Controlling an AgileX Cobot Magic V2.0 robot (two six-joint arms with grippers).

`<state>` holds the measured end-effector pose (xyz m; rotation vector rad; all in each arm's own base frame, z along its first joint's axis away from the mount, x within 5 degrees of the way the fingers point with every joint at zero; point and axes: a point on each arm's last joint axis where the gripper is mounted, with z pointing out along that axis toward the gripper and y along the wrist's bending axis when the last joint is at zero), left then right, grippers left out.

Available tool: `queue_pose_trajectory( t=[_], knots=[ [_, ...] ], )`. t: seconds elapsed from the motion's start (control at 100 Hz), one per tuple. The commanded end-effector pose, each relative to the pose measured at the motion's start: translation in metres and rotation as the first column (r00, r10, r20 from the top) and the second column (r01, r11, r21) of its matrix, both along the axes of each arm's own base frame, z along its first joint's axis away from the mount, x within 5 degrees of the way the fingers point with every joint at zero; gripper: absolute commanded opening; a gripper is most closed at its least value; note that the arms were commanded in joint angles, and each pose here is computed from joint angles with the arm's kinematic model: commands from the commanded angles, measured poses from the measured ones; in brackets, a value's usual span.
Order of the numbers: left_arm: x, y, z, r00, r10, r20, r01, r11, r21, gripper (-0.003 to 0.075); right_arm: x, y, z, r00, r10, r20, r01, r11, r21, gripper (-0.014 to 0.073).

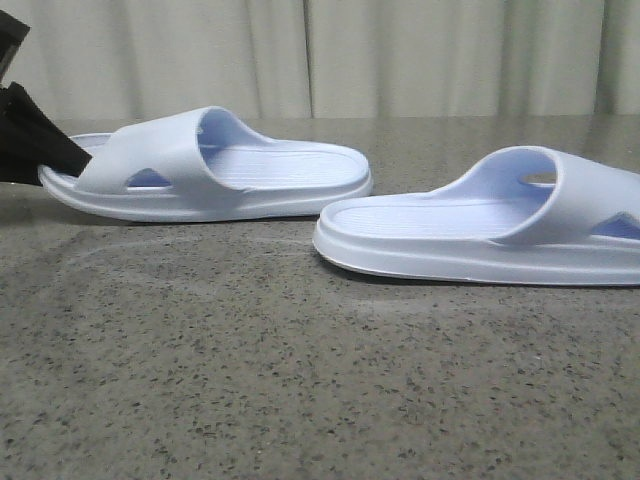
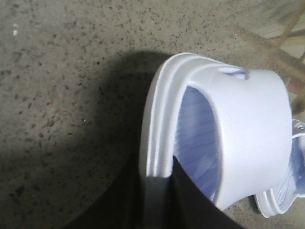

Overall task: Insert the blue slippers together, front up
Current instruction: 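Lift both slippers off the table with both grippers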

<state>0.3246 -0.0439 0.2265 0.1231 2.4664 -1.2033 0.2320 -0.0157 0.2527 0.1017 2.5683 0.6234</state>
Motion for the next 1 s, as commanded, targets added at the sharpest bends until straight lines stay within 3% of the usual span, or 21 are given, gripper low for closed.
queue_pose_trajectory(
  t=[0.0,0.32,0.49,0.99],
  knots=[
    [0.001,0.002,0.03,0.996,0.005,0.094,0.001,0.998,-0.056,0.0015,0.008,-0.003,0.021,0.994,-0.034,0.107,0.034,0.999,-0.004,-0.0107],
    [-0.007,0.031,0.072,0.977,0.044,0.21,-0.032,0.998,-0.06,0.0015,0.003,-0.001,0.092,0.936,-0.033,0.35,0.054,0.997,-0.052,-0.0106],
    [-0.013,0.041,0.083,0.975,0.051,0.217,-0.022,0.991,-0.131,0.0015,-0.004,0.006,0.125,0.895,-0.033,0.444,0.035,0.999,0.005,-0.0107],
    [-0.013,0.029,0.089,0.974,0.037,0.225,0.011,0.978,-0.207,0.0015,0.0,0.017,0.138,0.854,-0.035,0.518,-0.062,0.984,0.169,-0.0107]
  ],
)
